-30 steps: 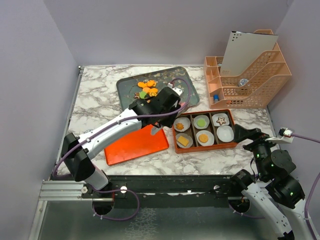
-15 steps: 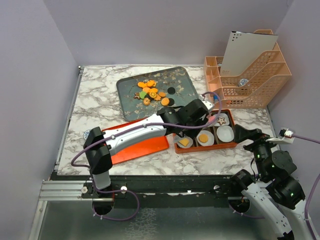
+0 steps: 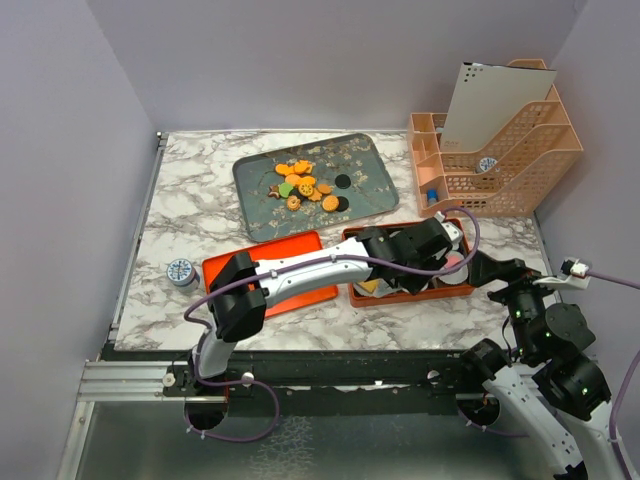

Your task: Pack the cookies

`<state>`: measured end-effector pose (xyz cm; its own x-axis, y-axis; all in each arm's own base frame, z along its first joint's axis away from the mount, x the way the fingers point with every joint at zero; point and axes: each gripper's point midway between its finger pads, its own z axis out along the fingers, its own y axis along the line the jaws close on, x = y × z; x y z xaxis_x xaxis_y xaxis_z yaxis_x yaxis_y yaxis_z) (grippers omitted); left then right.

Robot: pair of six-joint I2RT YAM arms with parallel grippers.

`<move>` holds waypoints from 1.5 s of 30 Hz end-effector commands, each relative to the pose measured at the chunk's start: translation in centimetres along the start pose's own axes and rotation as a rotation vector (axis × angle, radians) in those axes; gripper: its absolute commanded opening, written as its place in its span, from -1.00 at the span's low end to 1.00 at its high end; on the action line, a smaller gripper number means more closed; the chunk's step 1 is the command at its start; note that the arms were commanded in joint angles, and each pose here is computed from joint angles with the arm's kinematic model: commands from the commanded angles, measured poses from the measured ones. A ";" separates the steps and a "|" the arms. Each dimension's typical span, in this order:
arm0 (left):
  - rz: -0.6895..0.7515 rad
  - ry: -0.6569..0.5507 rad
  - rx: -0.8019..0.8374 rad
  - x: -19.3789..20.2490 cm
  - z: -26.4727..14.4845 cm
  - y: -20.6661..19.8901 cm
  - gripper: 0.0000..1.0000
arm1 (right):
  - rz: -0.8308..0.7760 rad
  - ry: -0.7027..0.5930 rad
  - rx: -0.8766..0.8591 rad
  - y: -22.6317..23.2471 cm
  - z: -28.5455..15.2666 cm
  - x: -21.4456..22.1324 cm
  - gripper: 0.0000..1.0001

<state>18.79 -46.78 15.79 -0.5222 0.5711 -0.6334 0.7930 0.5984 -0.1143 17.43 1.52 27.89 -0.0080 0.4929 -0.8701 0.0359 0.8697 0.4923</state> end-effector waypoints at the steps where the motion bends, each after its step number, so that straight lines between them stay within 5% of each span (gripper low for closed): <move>1: 0.024 -0.038 0.030 -1.5 0.9 -1.5 -0.74 | 0.006 -0.012 -0.014 0.1 0.0 -0.1 1.00; 9: 0.041 -0.025 -0.024 -1.3 3.1 -0.9 -0.63 | 0.006 -0.012 -0.015 0.1 -0.1 -0.1 0.99; 28: 0.040 -0.061 -0.049 -2.2 2.9 -0.5 0.13 | 0.004 -0.009 -0.017 0.2 0.0 -0.1 1.00; 45: -0.003 -0.188 -0.174 -4.2 -3.5 3.1 -0.17 | 0.006 -0.012 -0.017 0.2 -0.1 -0.1 1.00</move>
<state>20.67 -46.95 15.41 -0.4816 0.5675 -0.6678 0.7682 0.6402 -0.0099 17.42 1.53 27.85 -0.0080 0.4931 -0.8700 0.0354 0.8696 0.4925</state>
